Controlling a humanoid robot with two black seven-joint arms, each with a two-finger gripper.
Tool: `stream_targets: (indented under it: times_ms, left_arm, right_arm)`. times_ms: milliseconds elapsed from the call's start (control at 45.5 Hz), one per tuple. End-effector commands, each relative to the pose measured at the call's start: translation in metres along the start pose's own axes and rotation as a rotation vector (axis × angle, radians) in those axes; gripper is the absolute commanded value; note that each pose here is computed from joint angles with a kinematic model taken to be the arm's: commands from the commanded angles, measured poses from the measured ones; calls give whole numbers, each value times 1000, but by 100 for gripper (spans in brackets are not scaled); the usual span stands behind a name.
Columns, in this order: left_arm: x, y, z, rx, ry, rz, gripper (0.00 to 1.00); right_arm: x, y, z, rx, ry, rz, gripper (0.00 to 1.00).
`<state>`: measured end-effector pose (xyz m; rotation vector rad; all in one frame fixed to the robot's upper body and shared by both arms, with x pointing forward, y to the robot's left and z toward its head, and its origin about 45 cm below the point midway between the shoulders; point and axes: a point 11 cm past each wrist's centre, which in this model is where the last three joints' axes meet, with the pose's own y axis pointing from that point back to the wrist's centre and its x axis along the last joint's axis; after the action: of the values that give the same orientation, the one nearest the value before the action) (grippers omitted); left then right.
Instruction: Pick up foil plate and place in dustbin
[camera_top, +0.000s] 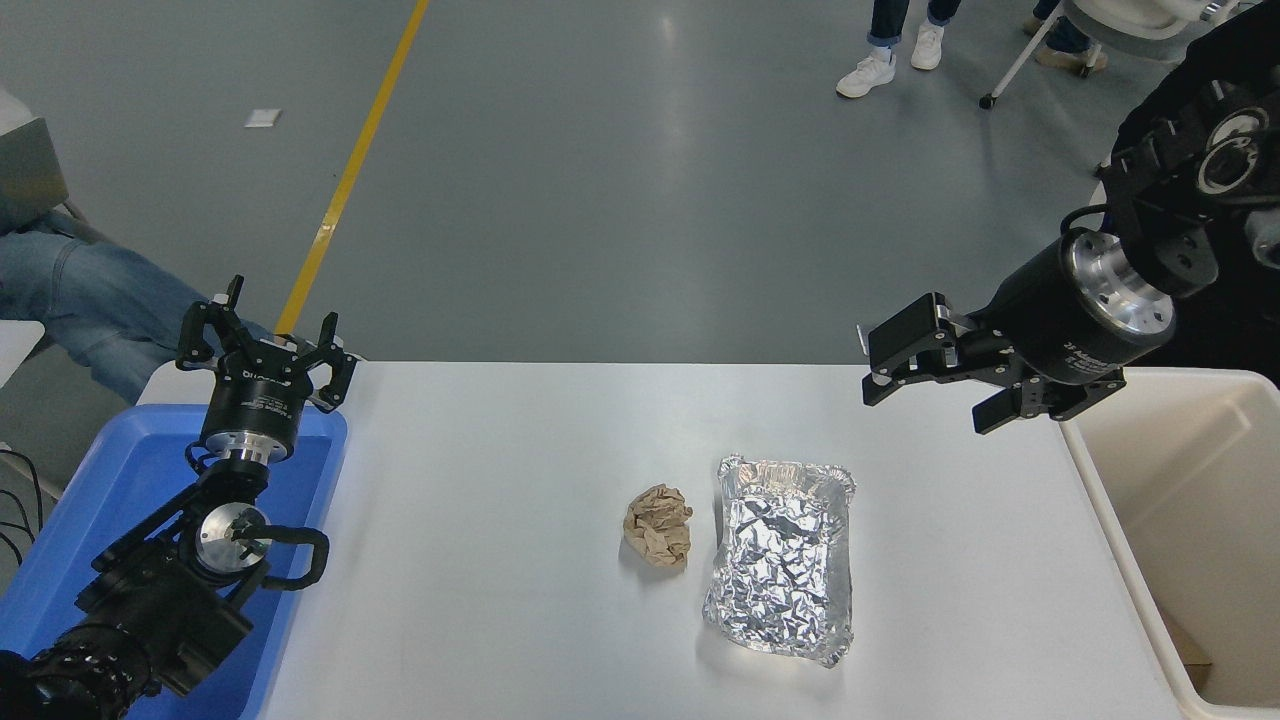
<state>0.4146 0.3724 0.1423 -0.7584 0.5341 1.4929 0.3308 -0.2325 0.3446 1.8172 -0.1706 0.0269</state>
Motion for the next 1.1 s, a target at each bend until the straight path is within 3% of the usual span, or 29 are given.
stream_targets:
  times_ms: [0,176,637,1077]
  left_arm:
    - [0,0,0,0,0,0,99]
    - [0,0,0,0,0,0,99]
    - [0,0,0,0,0,0,99]
    - [0,0,0,0,0,0,99]
  right_arm:
    - [0,-31,4,18,-20,-42,100]
    - [26,-59,11,49,-59,59,100]
    - [30,-152,15,152,-173,5,100]
    - [6,-219,51,11,-48,6,100]
